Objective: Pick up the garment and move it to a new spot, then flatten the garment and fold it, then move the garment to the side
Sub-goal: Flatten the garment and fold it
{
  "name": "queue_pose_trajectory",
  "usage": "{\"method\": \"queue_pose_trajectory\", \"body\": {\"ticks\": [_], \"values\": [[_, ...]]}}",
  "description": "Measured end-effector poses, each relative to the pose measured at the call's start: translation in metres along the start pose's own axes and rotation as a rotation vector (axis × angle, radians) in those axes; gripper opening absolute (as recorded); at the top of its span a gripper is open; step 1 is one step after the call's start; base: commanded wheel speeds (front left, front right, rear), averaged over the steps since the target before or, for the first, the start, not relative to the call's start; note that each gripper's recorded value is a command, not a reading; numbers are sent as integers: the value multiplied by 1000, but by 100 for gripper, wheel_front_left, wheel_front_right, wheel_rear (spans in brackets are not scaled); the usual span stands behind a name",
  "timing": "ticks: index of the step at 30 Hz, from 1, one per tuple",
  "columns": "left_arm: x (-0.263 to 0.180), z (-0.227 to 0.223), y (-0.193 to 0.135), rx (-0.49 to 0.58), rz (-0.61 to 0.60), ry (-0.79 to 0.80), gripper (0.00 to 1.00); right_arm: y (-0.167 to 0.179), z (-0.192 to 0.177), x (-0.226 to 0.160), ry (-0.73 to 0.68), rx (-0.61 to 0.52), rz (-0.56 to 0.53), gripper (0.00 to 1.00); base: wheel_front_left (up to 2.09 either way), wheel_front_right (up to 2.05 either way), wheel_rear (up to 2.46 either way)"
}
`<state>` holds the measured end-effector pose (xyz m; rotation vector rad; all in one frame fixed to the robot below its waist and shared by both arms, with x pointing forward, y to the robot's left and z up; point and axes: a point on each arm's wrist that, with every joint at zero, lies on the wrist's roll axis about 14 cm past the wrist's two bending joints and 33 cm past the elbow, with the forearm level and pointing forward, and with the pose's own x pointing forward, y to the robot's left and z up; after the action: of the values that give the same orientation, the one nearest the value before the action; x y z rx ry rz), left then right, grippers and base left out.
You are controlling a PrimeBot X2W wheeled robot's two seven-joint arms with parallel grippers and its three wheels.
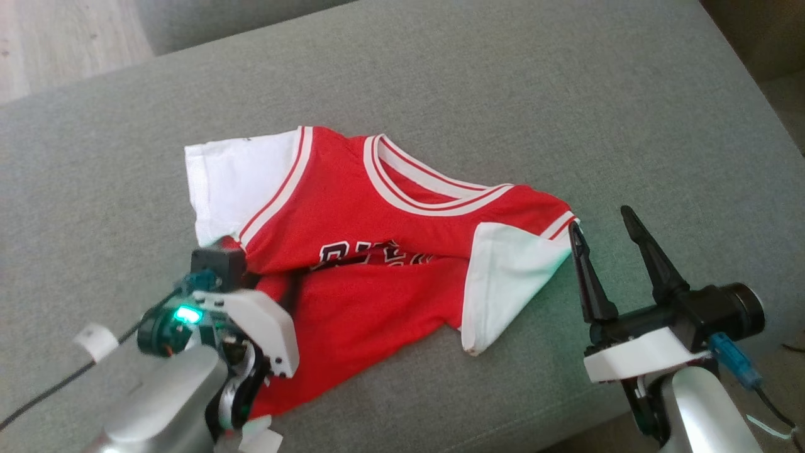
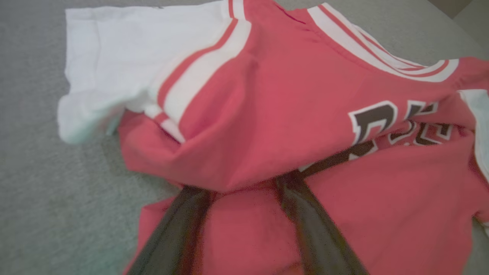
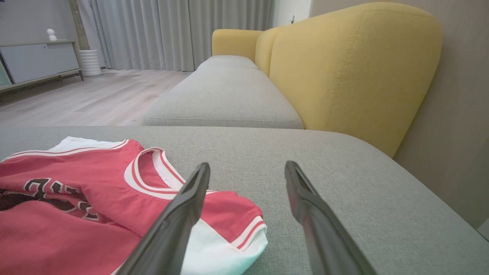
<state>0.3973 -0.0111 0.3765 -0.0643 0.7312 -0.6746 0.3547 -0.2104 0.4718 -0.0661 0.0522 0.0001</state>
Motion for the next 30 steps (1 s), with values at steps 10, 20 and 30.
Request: {"method": "queue_pose_trajectory", "body": {"ticks": [10,20,30], "values": [[18,25,18,18,69,-97,0,-1,-3,5,9,3,-5,100,0,0,0],[15,78,86,49,290,-224,0,8,6,17,-21,-1,31,100,0,0,0],[2,77,79,-30,276,-279,100,0,14,8,-45,-3,5,100,0,0,0]]}}
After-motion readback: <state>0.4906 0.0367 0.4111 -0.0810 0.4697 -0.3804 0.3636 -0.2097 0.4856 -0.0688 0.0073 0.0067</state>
